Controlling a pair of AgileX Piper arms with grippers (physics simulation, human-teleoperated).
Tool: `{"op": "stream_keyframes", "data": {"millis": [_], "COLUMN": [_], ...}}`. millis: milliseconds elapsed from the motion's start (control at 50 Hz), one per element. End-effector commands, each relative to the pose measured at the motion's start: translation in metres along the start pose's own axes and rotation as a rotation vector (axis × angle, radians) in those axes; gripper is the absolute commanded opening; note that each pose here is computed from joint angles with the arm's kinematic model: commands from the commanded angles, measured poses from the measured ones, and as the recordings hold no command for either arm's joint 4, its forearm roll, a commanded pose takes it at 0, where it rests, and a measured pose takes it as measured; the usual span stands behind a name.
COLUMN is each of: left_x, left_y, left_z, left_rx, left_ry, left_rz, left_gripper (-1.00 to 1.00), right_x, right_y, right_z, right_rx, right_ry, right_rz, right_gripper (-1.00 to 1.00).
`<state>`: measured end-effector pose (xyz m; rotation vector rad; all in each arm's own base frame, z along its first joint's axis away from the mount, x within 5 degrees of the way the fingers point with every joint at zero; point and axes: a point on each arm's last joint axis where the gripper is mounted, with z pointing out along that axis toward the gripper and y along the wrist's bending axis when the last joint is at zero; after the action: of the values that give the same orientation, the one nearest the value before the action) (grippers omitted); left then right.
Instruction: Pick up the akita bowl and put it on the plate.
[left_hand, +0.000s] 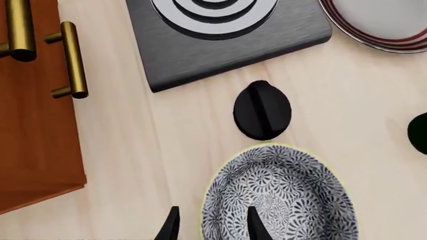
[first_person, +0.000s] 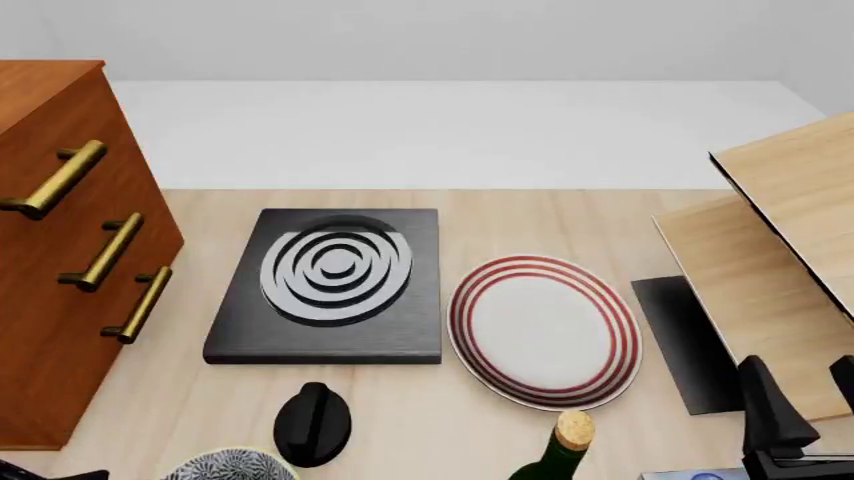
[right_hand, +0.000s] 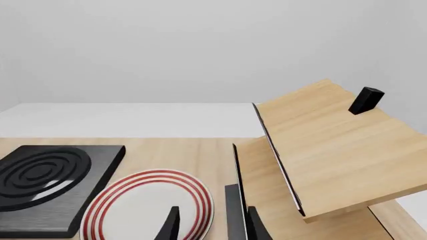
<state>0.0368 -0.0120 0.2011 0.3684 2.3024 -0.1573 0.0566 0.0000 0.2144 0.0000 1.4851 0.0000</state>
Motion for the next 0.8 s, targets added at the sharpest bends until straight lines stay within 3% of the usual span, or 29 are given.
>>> {"op": "stream_keyframes", "data": {"millis": [20, 800], "left_x": [0.007, 0.020], "left_y": [0.001, 0.001], "left_z": [0.006, 0.022], "left_rx": [-0.010, -0.020], "left_ry": [0.019, 0.063], "left_rz": [0.002, 0.014], "left_gripper": [1.00, 1.00], "right_x": [0.000, 0.000], "right_y": [0.000, 0.000], "right_z": [0.000, 0.000], "right_rx": [0.000, 0.000], "right_ry": [0.000, 0.000], "right_rz": [0.000, 0.000], "right_gripper": [1.00, 1.00]}}
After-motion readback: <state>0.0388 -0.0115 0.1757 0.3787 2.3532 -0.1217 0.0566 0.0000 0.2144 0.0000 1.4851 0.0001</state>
